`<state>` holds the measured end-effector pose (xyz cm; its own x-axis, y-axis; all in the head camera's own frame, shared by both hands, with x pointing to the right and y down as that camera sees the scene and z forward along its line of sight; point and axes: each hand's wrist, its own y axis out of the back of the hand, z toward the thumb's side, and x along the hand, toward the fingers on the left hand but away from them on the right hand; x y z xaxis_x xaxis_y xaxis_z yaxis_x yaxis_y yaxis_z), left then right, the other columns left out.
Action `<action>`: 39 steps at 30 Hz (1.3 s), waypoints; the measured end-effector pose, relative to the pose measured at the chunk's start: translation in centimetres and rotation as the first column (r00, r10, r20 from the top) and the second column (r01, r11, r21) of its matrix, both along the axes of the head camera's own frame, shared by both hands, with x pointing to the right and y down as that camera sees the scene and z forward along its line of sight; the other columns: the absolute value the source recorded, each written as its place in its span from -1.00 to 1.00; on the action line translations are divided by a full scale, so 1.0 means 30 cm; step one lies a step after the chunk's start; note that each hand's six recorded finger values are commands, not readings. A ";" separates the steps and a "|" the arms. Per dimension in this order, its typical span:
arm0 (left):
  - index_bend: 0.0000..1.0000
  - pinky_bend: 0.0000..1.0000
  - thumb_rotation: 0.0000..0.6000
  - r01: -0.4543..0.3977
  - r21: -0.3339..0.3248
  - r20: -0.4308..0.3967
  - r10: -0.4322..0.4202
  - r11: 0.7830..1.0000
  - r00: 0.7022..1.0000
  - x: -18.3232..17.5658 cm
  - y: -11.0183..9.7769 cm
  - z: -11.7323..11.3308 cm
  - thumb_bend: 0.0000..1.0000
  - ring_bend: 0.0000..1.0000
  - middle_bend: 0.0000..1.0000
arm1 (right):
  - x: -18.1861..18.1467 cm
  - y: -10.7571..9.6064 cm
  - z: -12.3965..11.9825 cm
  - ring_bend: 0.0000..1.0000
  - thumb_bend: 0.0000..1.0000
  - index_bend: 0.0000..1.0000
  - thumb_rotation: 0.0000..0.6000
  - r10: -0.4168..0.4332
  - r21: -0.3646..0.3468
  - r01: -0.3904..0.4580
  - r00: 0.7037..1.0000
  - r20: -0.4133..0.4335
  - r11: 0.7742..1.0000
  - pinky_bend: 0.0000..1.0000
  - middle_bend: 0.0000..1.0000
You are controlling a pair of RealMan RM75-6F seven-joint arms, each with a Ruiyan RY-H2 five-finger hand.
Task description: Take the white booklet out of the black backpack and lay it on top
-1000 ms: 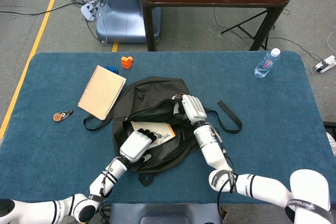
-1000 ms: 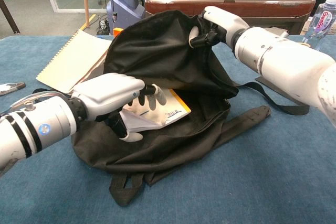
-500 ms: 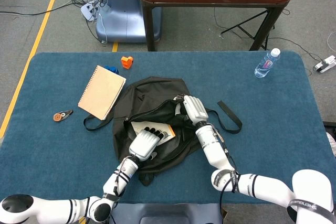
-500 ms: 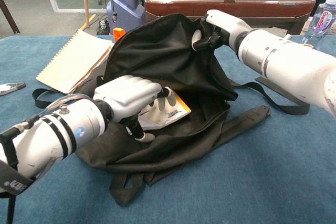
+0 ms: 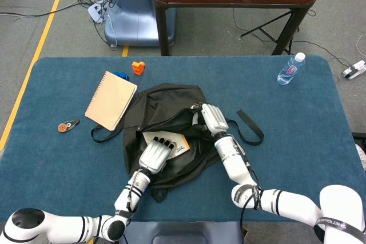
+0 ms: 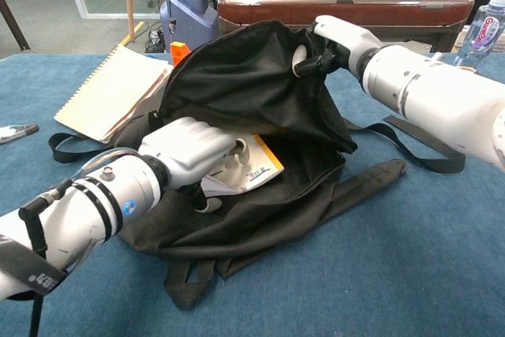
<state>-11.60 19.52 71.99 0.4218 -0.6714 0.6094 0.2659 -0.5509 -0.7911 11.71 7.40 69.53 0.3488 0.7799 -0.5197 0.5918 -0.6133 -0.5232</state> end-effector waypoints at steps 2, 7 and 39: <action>-0.34 -0.35 1.00 0.005 0.008 -0.001 -0.005 1.000 1.000 -0.002 -0.004 0.003 -0.53 -0.39 -0.36 | 0.000 0.004 0.001 -0.49 0.76 0.38 1.00 -0.003 -0.001 0.003 1.000 -0.002 1.000 -0.52 -0.15; -0.30 -0.35 1.00 0.006 0.031 0.015 -0.006 1.000 1.000 -0.011 -0.017 0.019 -0.52 -0.38 -0.36 | 0.005 0.002 0.000 -0.49 0.76 0.38 1.00 -0.002 0.002 0.002 1.000 -0.005 1.000 -0.52 -0.16; 0.35 0.20 1.00 0.122 0.251 -0.163 -0.082 0.960 0.983 -0.054 -0.164 -0.024 -0.23 0.30 0.37 | 0.036 -0.038 -0.027 -0.49 0.71 0.38 1.00 0.027 0.017 -0.027 1.000 0.005 0.999 -0.52 -0.16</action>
<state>-13.22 14.59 71.26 0.4158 -0.8417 0.3444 0.0870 -0.3401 -0.9364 12.78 6.24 68.74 0.3300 0.7979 -0.5044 0.6107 -0.5879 -0.5305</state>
